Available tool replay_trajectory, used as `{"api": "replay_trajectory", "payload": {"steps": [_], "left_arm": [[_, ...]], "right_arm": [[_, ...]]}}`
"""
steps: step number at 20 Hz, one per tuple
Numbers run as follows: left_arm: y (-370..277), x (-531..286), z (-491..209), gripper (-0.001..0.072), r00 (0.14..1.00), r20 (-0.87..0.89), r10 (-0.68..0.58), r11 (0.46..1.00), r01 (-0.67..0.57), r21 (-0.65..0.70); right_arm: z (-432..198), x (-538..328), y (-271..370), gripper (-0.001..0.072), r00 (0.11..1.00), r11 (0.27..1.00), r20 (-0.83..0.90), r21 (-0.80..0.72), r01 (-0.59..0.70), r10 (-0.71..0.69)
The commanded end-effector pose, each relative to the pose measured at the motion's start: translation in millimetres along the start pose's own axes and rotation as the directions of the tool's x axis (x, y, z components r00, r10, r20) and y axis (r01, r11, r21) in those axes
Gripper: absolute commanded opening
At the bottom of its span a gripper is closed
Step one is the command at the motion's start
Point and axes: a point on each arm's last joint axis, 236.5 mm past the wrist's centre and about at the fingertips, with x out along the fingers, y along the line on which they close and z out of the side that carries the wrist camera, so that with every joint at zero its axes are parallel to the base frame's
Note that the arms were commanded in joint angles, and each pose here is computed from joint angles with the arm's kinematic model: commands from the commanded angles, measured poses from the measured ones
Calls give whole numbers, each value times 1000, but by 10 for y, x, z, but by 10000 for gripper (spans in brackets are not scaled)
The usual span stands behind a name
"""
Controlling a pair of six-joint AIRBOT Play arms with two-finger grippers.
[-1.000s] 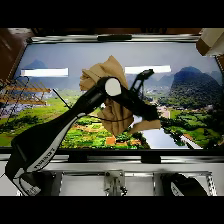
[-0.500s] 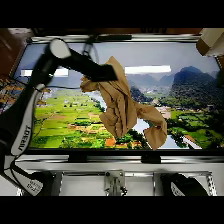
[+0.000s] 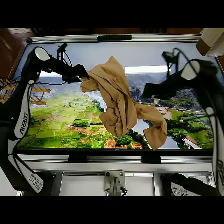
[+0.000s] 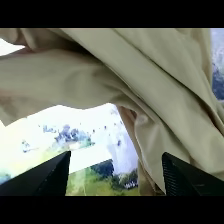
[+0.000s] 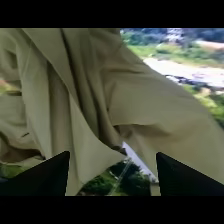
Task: Fold the shirts.
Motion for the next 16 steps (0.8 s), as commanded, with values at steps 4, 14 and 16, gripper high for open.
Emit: {"api": "replay_trajectory", "payload": {"steps": [4, 14, 16], "left_arm": [[173, 698, 163, 672, 997, 83, 11, 1000, -8, -28], [524, 847, 141, 316, 997, 69, 45, 998, -42, -43], [530, 844, 145, 146, 997, 70, 45, 998, -42, -43]], "right_arm": [[-330, 1017, 406, 657, 949, 979, -246, -15, -205, 195], [-408, 1543, 672, 528, 964, 985, -236, -90, -144, 120], [-368, 1543, 691, 68, 967, 986, -220, -73, -148, 129]]}}
